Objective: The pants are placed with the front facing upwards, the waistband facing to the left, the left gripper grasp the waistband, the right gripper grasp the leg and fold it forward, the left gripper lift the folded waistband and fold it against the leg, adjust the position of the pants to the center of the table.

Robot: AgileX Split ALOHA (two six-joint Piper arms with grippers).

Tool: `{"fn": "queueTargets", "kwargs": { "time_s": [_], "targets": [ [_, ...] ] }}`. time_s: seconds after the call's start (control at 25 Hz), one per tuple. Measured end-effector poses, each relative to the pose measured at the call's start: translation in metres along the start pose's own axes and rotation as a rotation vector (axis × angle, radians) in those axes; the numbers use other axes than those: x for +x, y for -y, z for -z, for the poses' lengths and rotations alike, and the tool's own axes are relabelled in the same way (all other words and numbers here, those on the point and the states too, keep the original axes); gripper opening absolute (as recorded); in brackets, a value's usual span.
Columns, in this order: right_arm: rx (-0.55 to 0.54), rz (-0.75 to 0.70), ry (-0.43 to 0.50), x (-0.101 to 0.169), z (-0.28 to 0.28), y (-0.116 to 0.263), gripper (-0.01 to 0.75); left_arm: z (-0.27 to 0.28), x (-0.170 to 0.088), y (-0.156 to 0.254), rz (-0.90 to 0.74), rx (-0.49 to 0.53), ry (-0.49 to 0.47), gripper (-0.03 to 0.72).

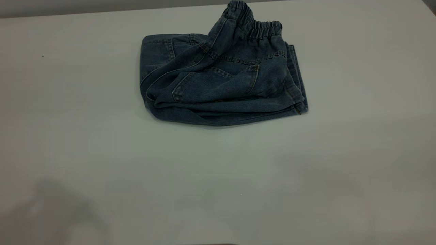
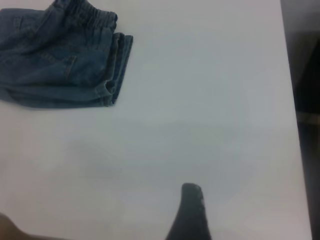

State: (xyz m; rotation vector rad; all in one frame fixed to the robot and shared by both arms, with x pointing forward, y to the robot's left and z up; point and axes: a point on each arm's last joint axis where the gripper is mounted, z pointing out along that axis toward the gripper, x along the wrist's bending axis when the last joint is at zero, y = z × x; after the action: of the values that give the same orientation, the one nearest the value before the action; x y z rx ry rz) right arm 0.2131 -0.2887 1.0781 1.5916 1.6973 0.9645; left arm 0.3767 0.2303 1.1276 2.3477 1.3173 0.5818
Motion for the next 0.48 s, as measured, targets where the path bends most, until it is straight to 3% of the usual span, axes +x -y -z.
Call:
{"fn": "queueTargets", "kwargs": {
  "time_s": [0.2,0.48],
  "targets": [
    [-0.002,0.001,0.002,0.0,0.0,0.001,0.514,0.002,-0.004,0.039,0.02,-0.01,0.043,0.393],
    [0.033,-0.003,0.003,-0.001,-0.01,0.007,0.514,0.013,-0.004,0.08,0.031,-0.099,0.058,0.393]
  ]
}}
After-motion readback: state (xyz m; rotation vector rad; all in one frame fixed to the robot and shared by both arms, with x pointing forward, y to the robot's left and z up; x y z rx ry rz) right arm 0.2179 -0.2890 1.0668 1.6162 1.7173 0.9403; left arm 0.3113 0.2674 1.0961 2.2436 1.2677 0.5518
